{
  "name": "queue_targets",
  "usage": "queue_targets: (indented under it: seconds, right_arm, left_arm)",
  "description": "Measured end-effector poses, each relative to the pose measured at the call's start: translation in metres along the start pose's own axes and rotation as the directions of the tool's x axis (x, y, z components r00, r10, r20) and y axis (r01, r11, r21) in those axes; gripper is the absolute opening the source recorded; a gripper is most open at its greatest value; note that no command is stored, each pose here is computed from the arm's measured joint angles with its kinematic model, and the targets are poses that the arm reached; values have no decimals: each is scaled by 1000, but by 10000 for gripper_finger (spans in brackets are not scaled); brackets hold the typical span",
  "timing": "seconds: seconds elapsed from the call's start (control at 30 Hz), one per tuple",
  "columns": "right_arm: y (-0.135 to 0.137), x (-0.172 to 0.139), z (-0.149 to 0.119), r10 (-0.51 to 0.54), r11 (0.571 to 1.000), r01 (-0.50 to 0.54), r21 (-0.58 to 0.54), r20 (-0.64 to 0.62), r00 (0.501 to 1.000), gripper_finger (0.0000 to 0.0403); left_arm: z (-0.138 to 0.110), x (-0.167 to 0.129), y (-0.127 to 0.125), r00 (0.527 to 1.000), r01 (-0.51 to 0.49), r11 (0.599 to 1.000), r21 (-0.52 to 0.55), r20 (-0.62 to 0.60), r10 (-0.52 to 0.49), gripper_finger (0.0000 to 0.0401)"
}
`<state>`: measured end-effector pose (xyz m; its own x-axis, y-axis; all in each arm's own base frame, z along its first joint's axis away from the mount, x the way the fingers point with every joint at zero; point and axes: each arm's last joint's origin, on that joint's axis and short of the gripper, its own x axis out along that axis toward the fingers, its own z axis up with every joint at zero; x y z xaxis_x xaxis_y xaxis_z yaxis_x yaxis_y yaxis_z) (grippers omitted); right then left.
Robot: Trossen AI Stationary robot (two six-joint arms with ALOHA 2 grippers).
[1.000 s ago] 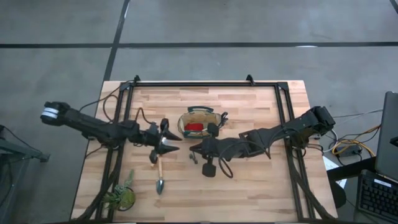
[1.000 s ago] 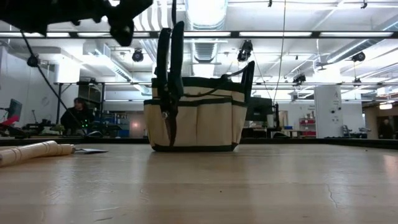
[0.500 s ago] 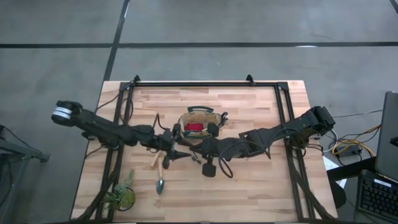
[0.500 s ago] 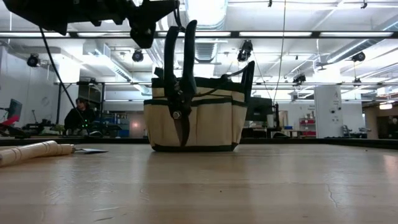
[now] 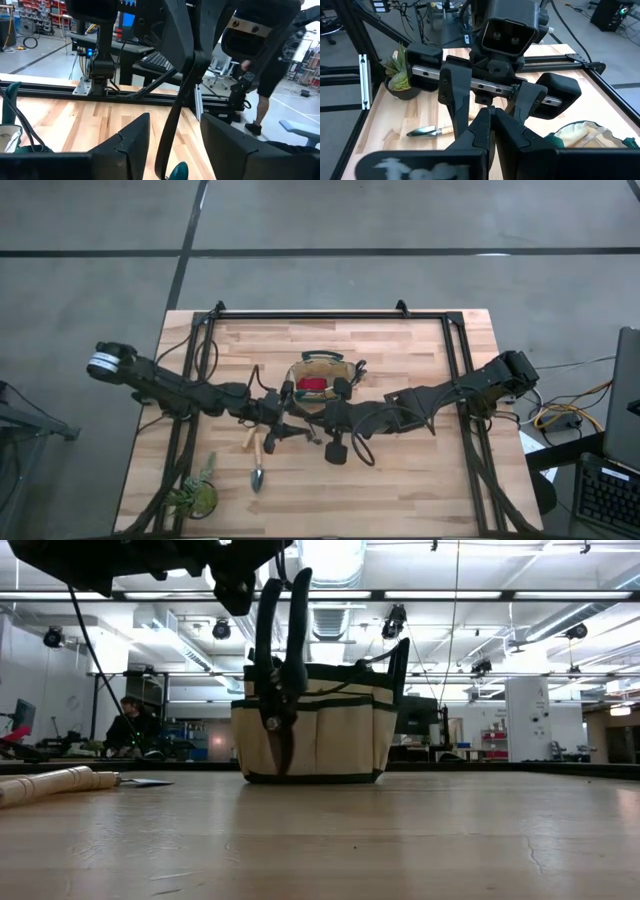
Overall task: Pick & Place Garden tools in Gardening bag
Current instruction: Put the green shear scissors into the light brown gardening bag
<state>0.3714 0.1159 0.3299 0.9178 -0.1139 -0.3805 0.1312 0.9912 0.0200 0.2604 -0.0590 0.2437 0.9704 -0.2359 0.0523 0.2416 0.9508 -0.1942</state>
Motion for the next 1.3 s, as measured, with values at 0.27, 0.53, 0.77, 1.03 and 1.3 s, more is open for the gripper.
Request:
queue_targets:
  seconds: [0.27,0.53,0.77,1.03,1.3]
  right_arm:
    - [0,0,0,0,1000,0,3,0,1000,8]
    - [0,0,-1,2,1000,-2,-1,-2,1000,8]
    - [8,-5,-1,22,1000,-22,-7,-1,1000,17]
    - [22,-18,-7,60,997,-61,-38,-44,997,62]
    - [40,-28,-18,98,992,-105,-65,-98,990,88]
  left_arm:
    - [1,0,0,1000,2,1000,-2,11,-2,59]
    - [1,0,0,1000,-1,1000,-11,11,1,14]
    - [4,-2,-1,999,-19,996,-82,24,21,3]
    - [10,-17,-9,989,-147,986,-83,-32,145,3]
    - [32,-47,-21,965,-262,964,-51,12,263,3]
